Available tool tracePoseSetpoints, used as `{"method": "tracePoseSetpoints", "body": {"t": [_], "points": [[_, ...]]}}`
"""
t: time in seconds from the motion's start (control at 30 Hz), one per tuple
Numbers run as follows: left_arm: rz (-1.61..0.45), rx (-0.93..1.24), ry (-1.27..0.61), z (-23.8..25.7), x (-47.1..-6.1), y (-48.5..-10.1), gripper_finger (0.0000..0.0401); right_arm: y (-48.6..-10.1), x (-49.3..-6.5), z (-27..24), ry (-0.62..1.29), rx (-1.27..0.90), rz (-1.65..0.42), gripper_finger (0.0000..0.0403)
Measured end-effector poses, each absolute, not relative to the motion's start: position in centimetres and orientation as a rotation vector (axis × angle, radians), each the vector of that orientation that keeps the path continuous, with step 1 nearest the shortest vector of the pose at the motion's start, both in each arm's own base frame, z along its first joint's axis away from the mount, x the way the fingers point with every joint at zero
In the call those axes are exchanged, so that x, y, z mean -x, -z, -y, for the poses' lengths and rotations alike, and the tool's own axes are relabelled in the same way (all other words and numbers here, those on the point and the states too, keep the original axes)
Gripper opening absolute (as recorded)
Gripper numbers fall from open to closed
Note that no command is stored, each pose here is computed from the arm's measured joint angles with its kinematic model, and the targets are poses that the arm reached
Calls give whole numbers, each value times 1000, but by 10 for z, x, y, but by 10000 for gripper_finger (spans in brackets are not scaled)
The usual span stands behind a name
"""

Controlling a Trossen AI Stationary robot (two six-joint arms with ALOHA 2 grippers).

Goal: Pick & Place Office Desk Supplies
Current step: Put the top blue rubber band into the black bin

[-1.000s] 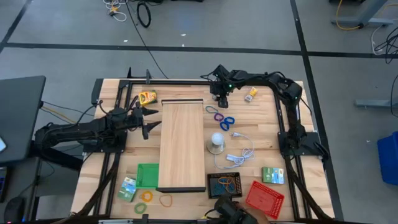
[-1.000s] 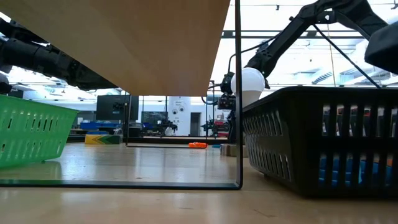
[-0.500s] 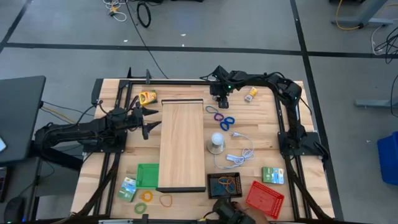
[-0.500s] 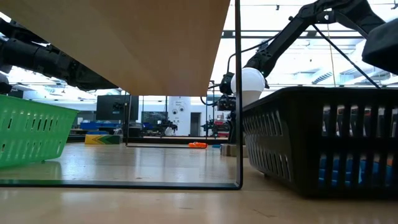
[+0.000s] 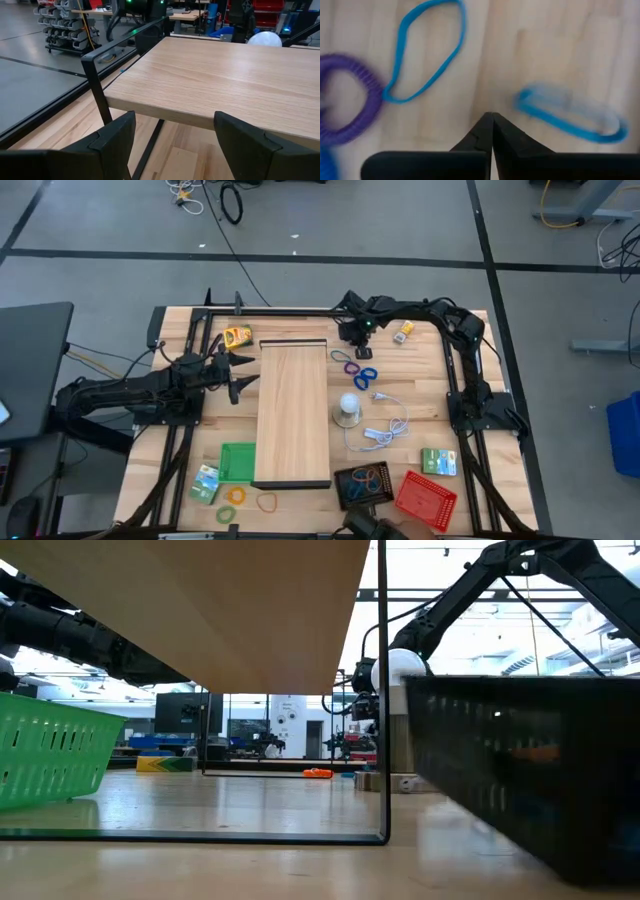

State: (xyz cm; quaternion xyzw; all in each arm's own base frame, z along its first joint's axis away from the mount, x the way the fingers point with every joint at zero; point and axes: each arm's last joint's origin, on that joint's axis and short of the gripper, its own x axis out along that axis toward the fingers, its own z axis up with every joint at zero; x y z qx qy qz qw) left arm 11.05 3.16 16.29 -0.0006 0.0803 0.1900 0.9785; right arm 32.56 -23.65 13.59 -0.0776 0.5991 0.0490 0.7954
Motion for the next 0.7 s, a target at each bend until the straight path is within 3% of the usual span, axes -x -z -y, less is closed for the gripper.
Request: {"method": "tracePoseSetpoints", "body": {"t": [0.23,0.4,0.53,0.7], "points": [[-162,1,-379,-31,-111,-163,273,-136,-320,222,-95,86,-1422,4],[-162,0,-379,-31,-111,-163,273,-144,-324,221,-52,148,-1391,12],[-162,0,-379,-31,-111,-163,273,-155,-331,228,40,243,-1310,53],[-163,-3,-379,-31,-111,-163,273,-155,-334,232,79,287,-1300,142]]}}
